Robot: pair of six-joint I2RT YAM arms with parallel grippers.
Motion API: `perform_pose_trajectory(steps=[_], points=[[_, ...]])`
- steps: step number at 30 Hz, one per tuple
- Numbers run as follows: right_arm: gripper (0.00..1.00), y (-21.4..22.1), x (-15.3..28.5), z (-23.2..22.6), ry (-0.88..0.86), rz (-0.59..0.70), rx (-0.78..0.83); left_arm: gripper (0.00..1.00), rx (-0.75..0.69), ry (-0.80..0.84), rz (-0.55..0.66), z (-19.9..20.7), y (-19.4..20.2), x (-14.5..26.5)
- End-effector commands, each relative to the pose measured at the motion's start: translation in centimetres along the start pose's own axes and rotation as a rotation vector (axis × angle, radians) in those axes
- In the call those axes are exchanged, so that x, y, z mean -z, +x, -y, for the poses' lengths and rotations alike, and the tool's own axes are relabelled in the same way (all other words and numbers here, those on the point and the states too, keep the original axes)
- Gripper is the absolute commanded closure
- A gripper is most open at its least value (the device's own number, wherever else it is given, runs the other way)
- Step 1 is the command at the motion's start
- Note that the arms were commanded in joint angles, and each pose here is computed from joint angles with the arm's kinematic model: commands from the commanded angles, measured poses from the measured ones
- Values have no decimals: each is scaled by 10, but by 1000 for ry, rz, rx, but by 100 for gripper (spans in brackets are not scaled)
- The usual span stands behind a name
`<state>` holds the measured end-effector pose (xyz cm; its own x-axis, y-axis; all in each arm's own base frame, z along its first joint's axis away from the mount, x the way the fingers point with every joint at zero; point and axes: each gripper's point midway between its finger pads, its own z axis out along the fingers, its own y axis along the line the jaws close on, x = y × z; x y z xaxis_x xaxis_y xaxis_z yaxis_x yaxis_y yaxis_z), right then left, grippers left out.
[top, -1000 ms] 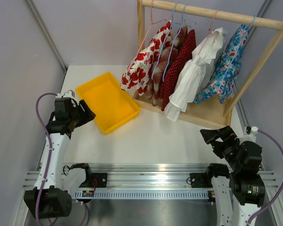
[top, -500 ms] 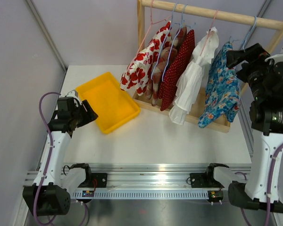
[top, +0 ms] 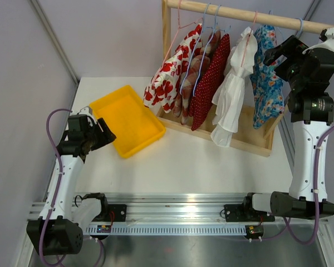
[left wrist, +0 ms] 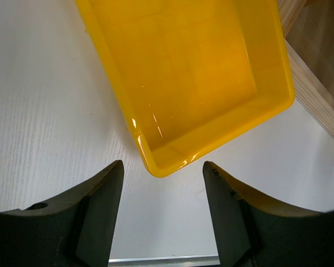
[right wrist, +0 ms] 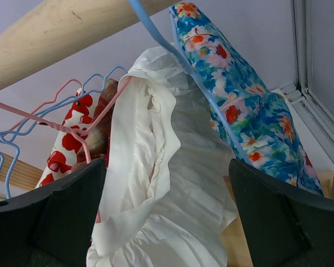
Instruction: Remove the skirt from the hanger
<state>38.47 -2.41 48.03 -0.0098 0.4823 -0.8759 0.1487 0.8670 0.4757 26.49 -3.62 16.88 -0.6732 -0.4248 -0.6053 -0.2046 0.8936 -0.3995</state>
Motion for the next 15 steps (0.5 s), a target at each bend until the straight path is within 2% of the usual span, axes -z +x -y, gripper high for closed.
perform_pose_trajectory(steps=[1, 6, 12, 15], points=[[1, -30, 16, -11, -26, 99, 32, 37, -27, 46, 25, 10, -8, 3], [0, -58, 52, -33, -121, 187, 46, 37, -26, 47, 20, 10, -6, 2], [1, -87, 81, -28, -71, 299, 91, 37, -27, 47, 21, 10, -7, 3], [1, -82, 77, -23, -49, 284, 103, 37, -25, 46, 20, 10, -6, 3]])
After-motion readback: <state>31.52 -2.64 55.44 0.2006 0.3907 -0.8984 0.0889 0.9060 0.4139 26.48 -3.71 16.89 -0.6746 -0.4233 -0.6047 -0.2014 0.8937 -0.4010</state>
